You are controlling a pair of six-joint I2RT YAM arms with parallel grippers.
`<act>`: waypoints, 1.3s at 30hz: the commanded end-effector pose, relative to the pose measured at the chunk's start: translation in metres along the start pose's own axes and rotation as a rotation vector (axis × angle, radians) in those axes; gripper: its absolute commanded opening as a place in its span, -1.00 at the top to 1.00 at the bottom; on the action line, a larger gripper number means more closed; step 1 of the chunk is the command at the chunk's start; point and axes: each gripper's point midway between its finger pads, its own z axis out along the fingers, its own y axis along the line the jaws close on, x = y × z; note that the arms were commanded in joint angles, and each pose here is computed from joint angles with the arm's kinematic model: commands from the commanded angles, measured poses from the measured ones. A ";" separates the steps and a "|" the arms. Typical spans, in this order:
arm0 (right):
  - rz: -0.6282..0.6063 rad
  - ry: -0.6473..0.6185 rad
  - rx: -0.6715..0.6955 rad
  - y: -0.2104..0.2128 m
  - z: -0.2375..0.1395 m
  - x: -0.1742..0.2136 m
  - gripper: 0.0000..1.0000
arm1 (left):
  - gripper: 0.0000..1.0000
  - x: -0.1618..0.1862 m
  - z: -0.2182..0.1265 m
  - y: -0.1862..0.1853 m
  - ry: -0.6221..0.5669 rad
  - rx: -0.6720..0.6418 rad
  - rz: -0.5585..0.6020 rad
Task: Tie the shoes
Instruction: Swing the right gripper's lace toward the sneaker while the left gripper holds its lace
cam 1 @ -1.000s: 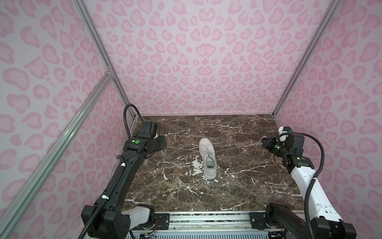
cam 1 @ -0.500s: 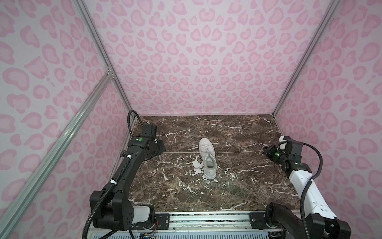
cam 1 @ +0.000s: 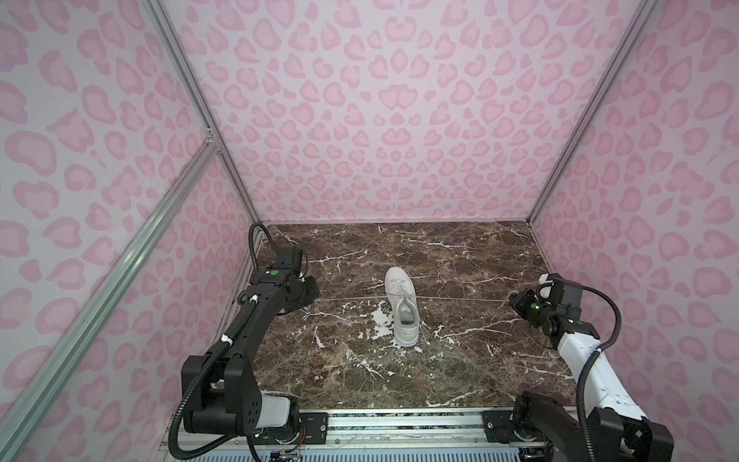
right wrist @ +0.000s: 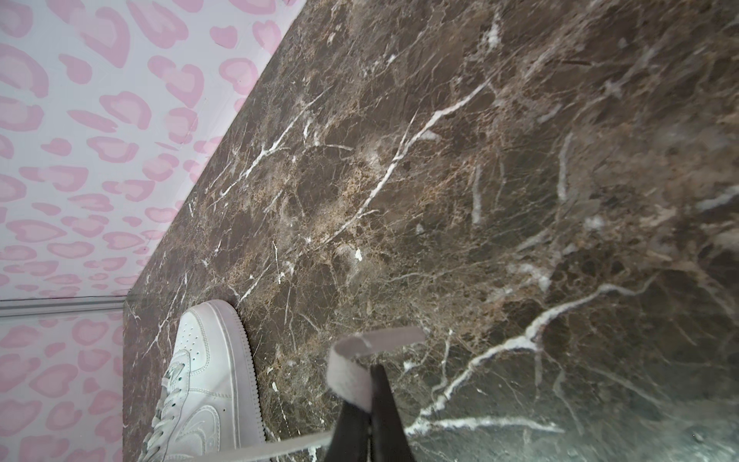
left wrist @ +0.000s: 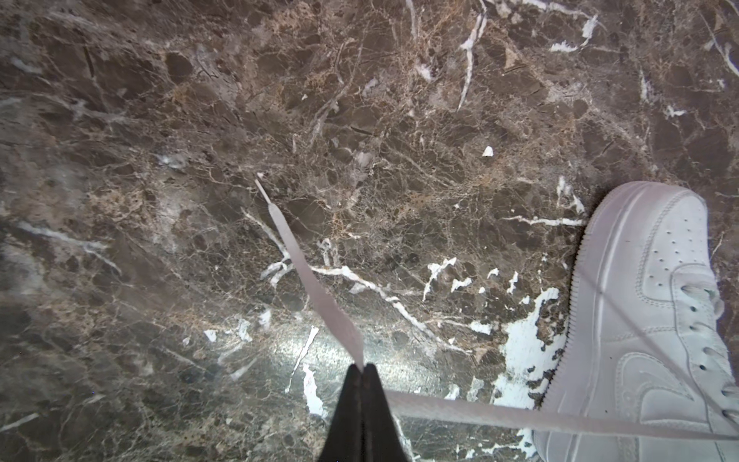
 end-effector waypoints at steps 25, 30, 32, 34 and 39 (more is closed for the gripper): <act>-0.268 0.091 -0.160 0.082 -0.018 0.050 1.00 | 0.93 0.022 0.000 -0.053 -0.014 0.187 0.099; -0.292 0.111 -0.199 0.100 -0.023 0.058 1.00 | 0.93 0.031 -0.004 -0.067 -0.024 0.205 0.124; -0.316 0.117 -0.221 0.114 -0.028 0.060 1.00 | 0.94 0.033 -0.005 -0.069 -0.025 0.210 0.128; -0.342 0.121 -0.249 0.130 -0.033 0.062 1.00 | 0.93 0.035 -0.004 -0.069 -0.025 0.210 0.127; -0.413 0.135 -0.331 0.179 -0.040 0.068 0.99 | 0.93 0.041 -0.006 -0.071 -0.025 0.213 0.118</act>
